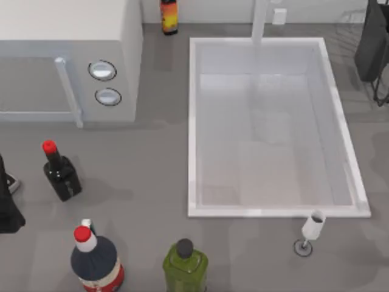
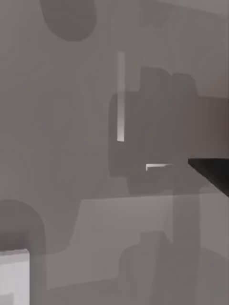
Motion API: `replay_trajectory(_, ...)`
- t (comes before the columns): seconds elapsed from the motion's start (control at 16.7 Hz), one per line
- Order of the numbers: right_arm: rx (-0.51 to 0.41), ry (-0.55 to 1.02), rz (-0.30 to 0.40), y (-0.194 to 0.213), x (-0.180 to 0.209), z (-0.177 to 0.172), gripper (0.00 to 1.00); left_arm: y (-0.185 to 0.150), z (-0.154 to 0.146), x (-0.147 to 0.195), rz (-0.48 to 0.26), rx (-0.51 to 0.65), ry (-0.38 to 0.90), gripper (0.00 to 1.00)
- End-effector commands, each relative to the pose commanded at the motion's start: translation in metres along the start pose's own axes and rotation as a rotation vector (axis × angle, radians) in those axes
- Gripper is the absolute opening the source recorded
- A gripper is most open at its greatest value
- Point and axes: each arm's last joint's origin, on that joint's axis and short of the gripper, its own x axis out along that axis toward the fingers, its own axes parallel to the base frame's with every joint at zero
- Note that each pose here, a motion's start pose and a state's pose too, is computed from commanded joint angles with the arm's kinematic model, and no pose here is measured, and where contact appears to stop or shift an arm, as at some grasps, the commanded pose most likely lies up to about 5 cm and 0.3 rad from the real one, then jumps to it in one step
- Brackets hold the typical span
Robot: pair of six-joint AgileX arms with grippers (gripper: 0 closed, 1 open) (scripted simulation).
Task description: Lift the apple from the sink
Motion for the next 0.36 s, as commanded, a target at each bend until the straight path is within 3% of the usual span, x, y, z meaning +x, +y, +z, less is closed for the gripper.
replay_trajectory(0.36, 0.0, 0.0, 0.0, 0.0, 0.0, 0.0, 1.0, 0.0, 0.0, 0.0, 0.0, 0.0, 0.0, 1.0)
